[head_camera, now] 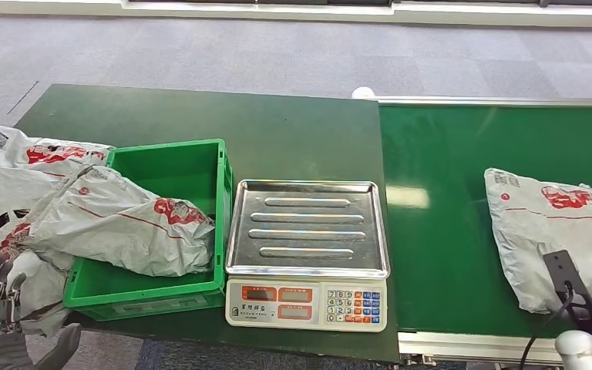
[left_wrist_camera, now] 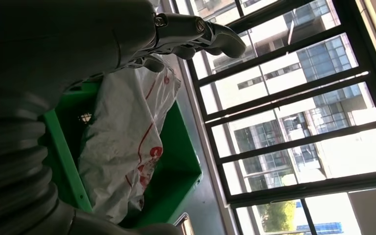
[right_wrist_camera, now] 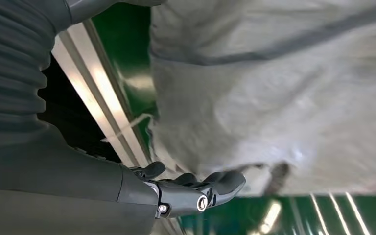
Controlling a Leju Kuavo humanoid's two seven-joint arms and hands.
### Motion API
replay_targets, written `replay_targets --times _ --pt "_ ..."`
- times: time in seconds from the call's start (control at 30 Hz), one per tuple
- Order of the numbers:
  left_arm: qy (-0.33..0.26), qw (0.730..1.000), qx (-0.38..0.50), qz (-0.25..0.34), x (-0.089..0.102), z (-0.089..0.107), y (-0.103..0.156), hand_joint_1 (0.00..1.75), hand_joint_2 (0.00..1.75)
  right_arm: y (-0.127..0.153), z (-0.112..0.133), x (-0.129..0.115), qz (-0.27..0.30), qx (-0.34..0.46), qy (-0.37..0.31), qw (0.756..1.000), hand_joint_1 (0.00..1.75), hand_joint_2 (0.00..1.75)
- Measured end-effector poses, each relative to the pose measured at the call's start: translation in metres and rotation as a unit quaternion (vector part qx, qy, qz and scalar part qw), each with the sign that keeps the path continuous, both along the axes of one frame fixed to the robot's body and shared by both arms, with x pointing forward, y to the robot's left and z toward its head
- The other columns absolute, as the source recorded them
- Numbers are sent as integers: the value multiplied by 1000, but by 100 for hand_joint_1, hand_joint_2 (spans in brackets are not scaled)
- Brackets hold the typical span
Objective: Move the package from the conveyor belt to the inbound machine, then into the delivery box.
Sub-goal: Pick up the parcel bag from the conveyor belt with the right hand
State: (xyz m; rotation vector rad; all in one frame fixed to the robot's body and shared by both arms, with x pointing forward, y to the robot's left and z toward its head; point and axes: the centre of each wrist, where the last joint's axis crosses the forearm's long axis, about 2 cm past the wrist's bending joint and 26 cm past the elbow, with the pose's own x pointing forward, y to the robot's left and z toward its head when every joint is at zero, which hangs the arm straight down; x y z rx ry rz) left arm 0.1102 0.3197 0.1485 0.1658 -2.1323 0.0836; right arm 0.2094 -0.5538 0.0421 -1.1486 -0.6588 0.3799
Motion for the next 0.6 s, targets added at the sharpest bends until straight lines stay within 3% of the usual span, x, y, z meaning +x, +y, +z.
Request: replay_targets --times 0.17,0.2,0.23,0.3,0.33,0.37,0.6 --pt "-3 1000 6 3 5 -6 5 0 175 -12 -10 -9 -37 71 94 992 3 175" --pt "-3 1000 7 1 6 -6 5 0 175 -15 -9 -9 -41 82 105 990 24 175" --pt "-3 1000 8 -2 7 -7 6 0 175 -17 -10 -10 -45 91 114 988 58 175" --pt "0 1000 10 -9 9 -9 5 0 175 -20 -10 -11 -48 103 120 986 143 175" --pt "1 1000 10 -12 10 -10 5 0 175 -21 -10 -12 -49 107 119 986 164 175" --pt "3 1000 10 -15 10 -11 4 0 175 -21 -11 -13 -49 108 116 986 175 175" --pt "11 1000 11 -26 12 -13 -1 0 175 -23 -13 -19 -55 82 90 991 175 175"
